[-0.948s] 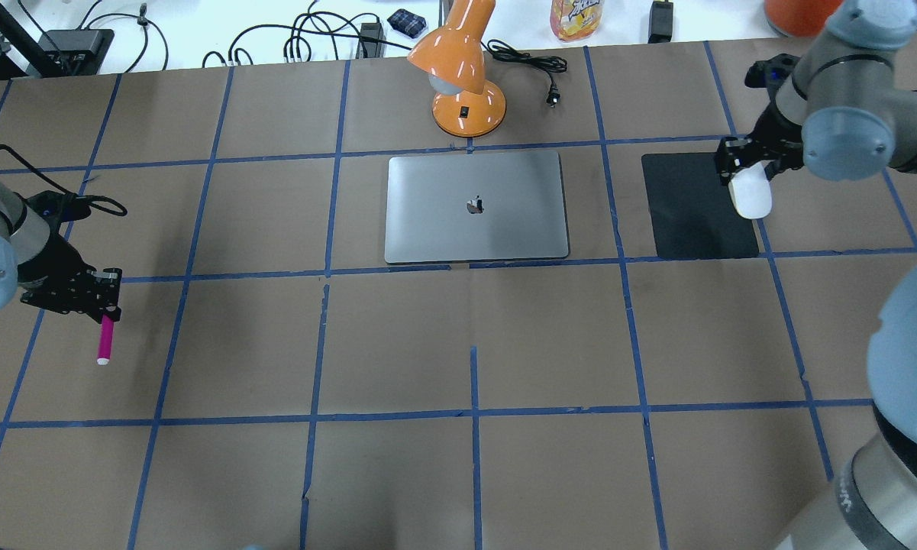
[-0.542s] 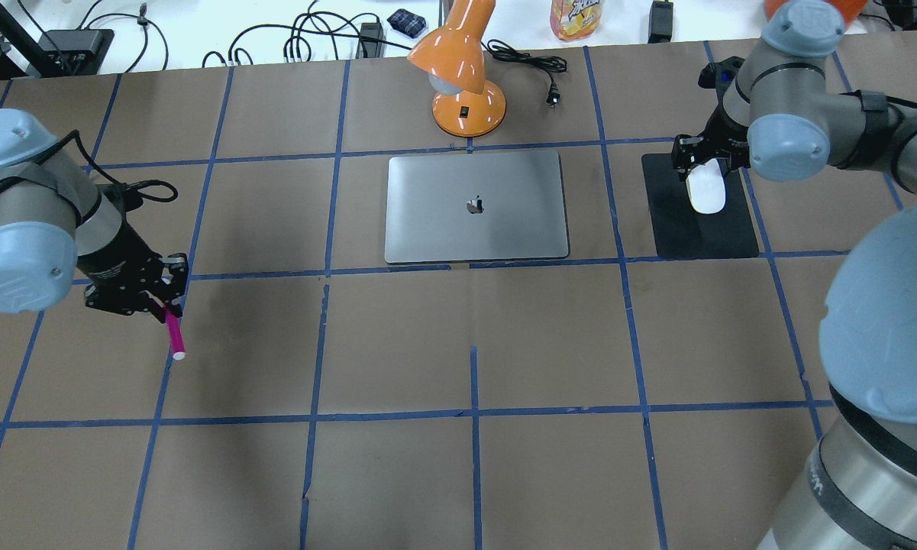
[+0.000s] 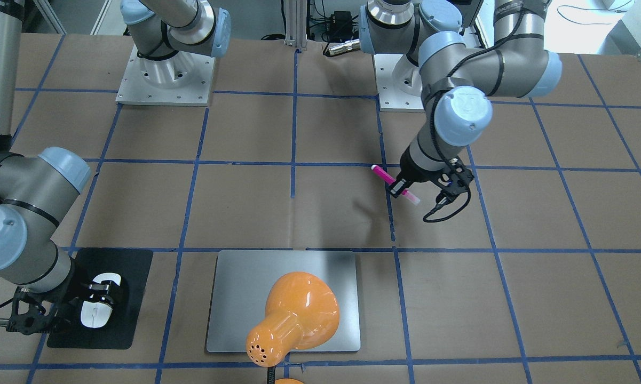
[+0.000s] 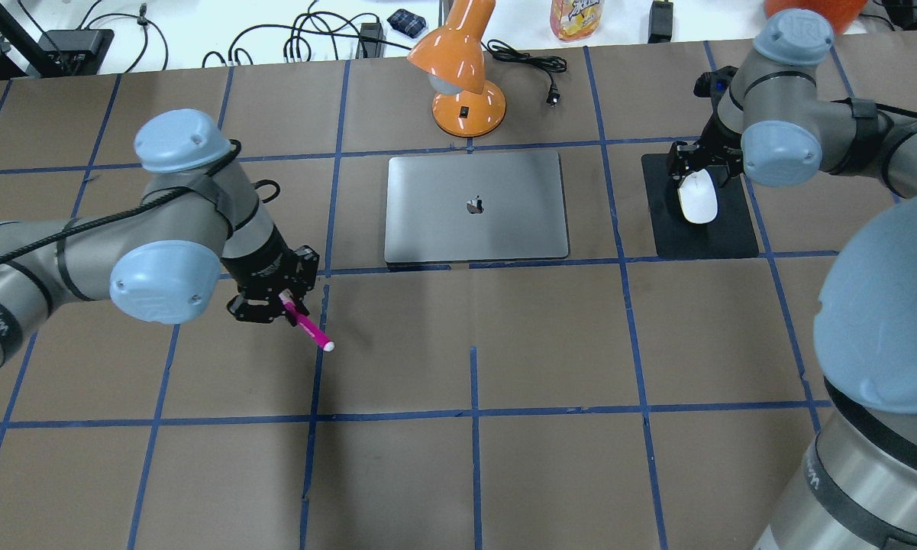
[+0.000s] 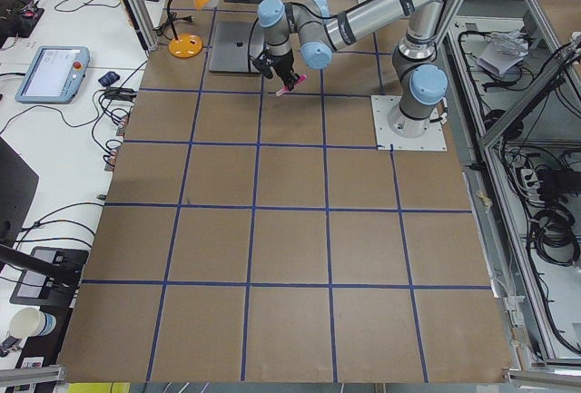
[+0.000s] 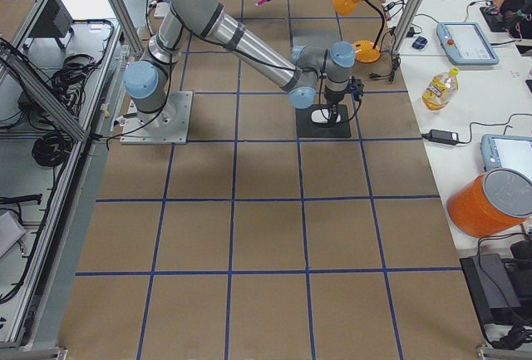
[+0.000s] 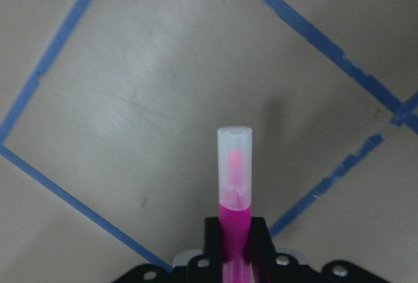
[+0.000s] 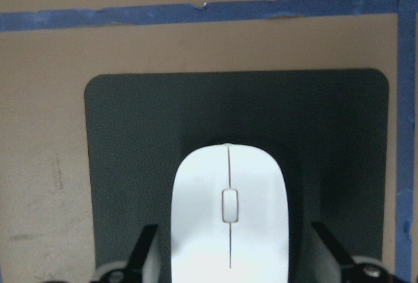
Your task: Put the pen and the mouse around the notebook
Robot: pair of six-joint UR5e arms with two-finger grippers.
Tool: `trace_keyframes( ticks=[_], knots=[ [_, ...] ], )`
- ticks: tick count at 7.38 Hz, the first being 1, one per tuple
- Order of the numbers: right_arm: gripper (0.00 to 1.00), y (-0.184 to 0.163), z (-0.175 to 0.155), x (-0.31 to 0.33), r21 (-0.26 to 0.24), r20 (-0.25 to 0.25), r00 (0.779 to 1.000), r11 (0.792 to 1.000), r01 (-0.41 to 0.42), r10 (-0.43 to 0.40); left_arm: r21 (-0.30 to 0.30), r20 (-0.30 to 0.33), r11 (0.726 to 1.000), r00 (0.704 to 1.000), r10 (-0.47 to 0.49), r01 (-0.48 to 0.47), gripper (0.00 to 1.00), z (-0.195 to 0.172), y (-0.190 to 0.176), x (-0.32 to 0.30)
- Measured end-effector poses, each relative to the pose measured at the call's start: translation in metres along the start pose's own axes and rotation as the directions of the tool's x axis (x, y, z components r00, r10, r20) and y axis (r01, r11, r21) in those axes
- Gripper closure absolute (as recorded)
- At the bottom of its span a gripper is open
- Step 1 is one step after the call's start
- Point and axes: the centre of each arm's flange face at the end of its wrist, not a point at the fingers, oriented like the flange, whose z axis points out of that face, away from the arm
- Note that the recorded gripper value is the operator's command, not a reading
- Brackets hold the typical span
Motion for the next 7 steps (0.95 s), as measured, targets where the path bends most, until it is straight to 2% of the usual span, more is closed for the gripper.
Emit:
trace_keyframes(
  ticks=[1,2,3,5,6,7],
  knots=[
    [0.0,-0.001,-0.003,0.0,-0.003,-0.001,1.0,1.0,0.0,0.0,-0.008,-0.053,0.995,0.994,-0.099,0.098,1.0,0.01,0.025,0.026],
    [0.0,-0.001,-0.013,0.0,-0.008,-0.001,1.0,1.0,-0.003,0.003,-0.026,-0.098,0.978,0.973,-0.209,0.207,1.0,0.021,0.043,0.05],
    [0.0,0.003,-0.037,-0.001,-0.016,-0.001,1.0,1.0,-0.007,0.007,-0.039,-0.115,0.958,0.951,-0.287,0.284,1.0,0.031,0.06,0.072],
    [0.0,0.042,-0.136,-0.023,-0.062,0.004,0.999,0.997,-0.04,0.04,-0.047,-0.111,0.929,0.922,-0.371,0.368,1.0,0.043,0.094,0.112],
    [0.0,0.074,-0.188,-0.054,-0.091,0.0,0.998,0.994,-0.069,0.069,-0.049,-0.105,0.916,0.91,-0.401,0.398,1.0,0.049,0.11,0.126],
    [0.0,0.108,-0.235,-0.087,-0.093,-0.022,0.997,0.993,-0.076,0.075,-0.042,-0.092,0.911,0.907,-0.412,0.41,0.95,0.057,0.126,0.135]
  ],
)
